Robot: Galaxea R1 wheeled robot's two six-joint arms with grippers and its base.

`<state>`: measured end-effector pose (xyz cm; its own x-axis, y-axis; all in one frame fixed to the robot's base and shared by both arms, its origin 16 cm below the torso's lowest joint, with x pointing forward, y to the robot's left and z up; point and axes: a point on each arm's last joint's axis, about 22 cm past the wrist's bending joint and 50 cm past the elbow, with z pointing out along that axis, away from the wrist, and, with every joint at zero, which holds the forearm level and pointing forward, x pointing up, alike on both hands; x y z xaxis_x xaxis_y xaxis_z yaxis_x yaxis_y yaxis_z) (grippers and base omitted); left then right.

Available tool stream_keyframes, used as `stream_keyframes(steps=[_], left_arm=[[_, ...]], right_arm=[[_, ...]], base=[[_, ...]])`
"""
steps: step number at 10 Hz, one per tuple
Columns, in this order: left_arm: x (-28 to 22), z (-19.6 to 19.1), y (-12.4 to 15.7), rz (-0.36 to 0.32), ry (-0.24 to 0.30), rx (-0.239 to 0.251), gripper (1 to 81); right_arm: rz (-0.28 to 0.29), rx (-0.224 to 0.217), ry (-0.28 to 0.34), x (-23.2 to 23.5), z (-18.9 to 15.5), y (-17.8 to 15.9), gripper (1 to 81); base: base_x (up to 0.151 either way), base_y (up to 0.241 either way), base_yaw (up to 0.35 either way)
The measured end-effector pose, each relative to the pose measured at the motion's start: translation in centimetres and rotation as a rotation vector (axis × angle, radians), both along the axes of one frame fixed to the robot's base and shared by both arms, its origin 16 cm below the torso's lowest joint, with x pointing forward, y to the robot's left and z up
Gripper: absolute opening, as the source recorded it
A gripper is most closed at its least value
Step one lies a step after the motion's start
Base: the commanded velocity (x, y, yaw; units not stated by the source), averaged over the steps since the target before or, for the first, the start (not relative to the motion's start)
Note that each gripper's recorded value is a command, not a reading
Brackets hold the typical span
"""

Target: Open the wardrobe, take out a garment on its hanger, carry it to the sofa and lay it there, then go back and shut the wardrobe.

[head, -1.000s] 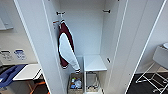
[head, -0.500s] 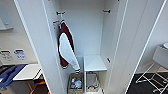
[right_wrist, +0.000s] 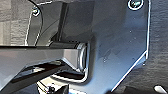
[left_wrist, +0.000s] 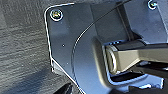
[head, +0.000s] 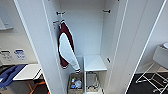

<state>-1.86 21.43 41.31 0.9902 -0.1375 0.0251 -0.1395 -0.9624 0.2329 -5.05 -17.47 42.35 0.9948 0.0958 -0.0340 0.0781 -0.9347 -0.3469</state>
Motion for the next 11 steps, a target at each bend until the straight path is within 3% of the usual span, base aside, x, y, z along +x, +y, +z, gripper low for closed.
stream_keyframes(steps=[2, 6, 8, 11], left_arm=[[0.6, 0.0, 0.0, -0.001, -0.009, -0.009, 81.1], [-0.4, 0.6, -1.9, 0.004, -0.003, -0.074, 81.1], [1.3, 0.6, -1.5, 0.006, -0.025, -0.076, 81.1], [0.9, 0.6, -1.5, 0.006, -0.019, -0.077, 81.1]], right_arm=[[0.002, -0.016, 0.001, -0.1, -0.2, -0.8, 81.1], [0.004, -0.003, 0.016, -1.4, 0.0, 0.2, 81.1], [-0.001, -0.004, -0.013, 0.6, -0.1, 0.2, 81.1], [-0.001, -0.004, -0.002, -0.4, 0.0, 0.2, 81.1]], base=[[0.000, 0.000, 0.000], [0.085, 0.000, 0.000], [0.092, 0.000, 0.000], [0.092, 0.000, 0.000]])
